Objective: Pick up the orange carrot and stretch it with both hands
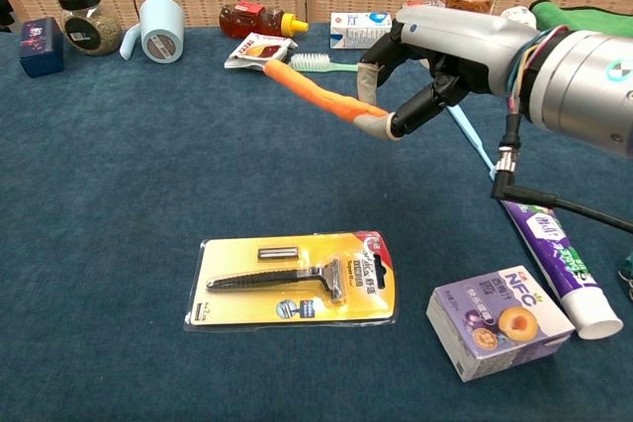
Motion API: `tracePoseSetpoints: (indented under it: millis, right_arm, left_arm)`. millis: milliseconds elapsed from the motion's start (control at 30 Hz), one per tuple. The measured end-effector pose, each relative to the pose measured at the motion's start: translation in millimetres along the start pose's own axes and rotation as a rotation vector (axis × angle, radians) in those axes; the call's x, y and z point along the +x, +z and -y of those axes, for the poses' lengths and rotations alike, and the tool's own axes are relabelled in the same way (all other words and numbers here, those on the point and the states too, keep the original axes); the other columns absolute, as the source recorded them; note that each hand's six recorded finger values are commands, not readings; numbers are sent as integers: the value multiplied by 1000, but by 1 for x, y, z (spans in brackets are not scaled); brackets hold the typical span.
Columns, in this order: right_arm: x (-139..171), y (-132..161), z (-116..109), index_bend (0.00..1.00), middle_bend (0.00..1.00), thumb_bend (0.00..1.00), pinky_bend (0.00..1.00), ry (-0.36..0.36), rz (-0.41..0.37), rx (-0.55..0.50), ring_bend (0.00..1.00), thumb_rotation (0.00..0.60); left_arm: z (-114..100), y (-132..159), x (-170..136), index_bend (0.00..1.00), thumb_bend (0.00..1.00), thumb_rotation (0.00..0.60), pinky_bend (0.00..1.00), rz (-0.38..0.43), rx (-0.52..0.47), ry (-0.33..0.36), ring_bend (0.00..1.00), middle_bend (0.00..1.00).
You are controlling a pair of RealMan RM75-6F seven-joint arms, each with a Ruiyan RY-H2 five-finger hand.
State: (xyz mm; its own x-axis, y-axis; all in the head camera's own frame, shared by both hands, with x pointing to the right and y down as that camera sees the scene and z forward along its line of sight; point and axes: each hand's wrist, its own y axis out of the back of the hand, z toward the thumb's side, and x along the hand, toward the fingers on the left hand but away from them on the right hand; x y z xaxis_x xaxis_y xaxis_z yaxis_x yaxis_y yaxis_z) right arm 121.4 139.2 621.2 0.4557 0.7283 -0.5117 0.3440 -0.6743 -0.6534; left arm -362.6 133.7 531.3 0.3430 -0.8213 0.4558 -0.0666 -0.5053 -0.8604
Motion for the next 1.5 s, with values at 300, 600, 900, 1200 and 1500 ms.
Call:
tracePoseSetpoints:
  millis: [300,600,900,1200,1500]
  right_arm:
    - [17,13,-19,714,397,417,0,-19,-25,-68,244,600]
    - [25,27,-23,716,400,417,0,-23,-49,-122,246,600]
    - [28,39,-23,721,403,417,0,-22,-72,-157,250,600]
    - [32,41,-23,723,403,417,0,-20,-75,-172,250,600]
    - [36,46,-23,724,403,417,0,-7,-91,-190,251,600]
  left_arm:
    - [5,39,47,339,422,600,113,107,-47,-3,142,116]
    - [9,74,75,339,422,600,110,184,-118,-3,130,116]
    - [20,106,90,339,422,600,109,250,-160,-40,125,116]
    - [26,128,96,339,422,600,109,287,-179,-35,125,116]
    - [31,145,102,339,422,600,109,307,-211,-12,125,116]
